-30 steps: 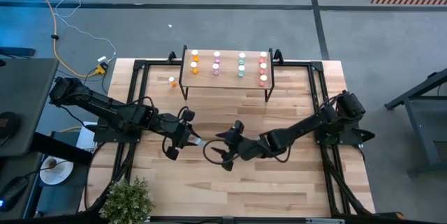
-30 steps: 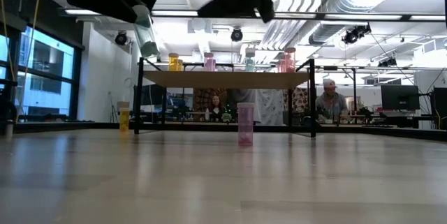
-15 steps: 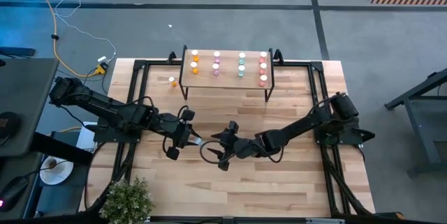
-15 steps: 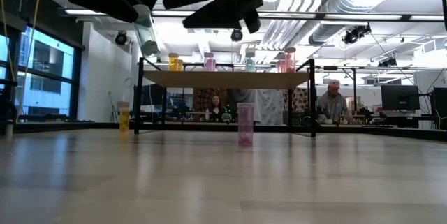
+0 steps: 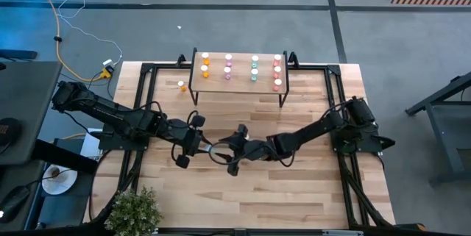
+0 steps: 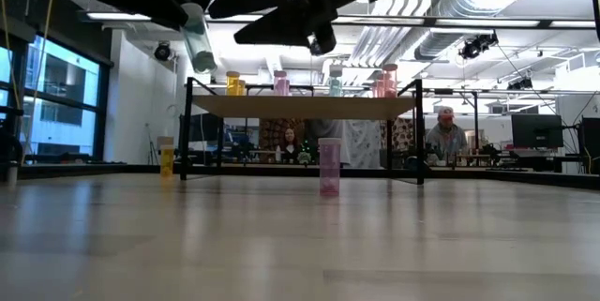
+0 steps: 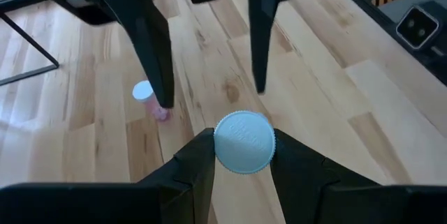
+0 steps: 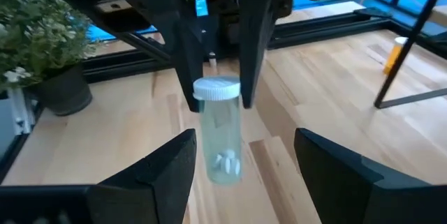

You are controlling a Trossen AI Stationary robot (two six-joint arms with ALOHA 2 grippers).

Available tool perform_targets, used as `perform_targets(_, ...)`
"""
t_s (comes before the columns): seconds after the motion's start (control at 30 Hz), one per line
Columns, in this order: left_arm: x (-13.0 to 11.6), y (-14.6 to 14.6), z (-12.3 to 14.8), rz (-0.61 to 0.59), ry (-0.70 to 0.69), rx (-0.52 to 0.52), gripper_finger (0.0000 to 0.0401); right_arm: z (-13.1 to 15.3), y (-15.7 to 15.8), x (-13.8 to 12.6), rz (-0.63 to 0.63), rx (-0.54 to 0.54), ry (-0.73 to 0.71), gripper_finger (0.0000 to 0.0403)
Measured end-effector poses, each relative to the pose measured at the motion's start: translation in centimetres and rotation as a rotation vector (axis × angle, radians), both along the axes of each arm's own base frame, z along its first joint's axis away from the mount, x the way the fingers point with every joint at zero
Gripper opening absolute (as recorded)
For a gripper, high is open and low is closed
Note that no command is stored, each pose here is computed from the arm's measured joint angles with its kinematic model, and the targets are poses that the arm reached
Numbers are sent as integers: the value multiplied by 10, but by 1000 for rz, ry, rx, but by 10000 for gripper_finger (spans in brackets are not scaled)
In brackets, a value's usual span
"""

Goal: Pick and place medicine bottles onto shelf by color
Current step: Put the green pill bottle on the shelf aligned with the other green pill bottles

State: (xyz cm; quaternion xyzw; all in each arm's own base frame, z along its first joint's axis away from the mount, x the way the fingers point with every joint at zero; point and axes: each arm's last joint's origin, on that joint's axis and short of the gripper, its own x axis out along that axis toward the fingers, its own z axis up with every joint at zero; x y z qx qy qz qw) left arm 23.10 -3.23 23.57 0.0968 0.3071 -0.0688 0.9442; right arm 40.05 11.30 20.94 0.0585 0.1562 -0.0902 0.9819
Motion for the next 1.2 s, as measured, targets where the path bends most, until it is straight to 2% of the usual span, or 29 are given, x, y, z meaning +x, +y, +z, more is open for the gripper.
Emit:
perform_targets(0.3,4,0,5,-8,-66,7,115,2,-2,2,46,39,-17,233)
perform_targets(0.63,5,-1,8,-16,-99,20,115,2,-9,4,43,54,-17,229)
perform_targets(1.0,7,0,10,-8,-133,42,115,2,-18,7,73,92,-13,185)
perform_targets(1.2,7,0,11,-4,-139,51,115,2,-21,8,70,141,-16,143)
